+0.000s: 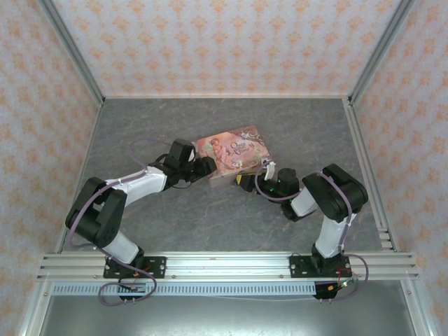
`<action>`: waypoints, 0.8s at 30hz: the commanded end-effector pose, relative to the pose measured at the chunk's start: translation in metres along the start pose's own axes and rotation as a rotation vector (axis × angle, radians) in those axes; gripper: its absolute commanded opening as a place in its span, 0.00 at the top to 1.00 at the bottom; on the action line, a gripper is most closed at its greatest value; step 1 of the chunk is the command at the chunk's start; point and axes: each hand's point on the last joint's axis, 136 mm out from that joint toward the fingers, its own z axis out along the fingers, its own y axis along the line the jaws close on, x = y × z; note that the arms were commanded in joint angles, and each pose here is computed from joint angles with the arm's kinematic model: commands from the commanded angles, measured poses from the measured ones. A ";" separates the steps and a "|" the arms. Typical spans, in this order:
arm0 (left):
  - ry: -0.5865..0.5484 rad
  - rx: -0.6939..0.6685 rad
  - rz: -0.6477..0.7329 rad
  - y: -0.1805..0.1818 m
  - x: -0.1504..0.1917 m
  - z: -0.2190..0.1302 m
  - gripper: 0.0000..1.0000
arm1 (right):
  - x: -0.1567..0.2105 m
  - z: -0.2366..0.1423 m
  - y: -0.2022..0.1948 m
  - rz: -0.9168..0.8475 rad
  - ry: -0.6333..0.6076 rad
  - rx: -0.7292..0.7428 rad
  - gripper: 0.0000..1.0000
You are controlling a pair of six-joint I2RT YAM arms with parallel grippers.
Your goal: Unlock the padlock with the key
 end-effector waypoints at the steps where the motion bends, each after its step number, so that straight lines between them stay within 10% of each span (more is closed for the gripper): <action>1: 0.099 -0.171 -0.047 0.044 0.029 0.007 0.44 | -0.012 0.009 0.019 -0.037 -0.033 -0.082 0.28; 24: 0.108 -0.197 -0.042 0.050 0.031 0.008 0.43 | -0.008 0.013 0.029 -0.044 -0.019 -0.132 0.51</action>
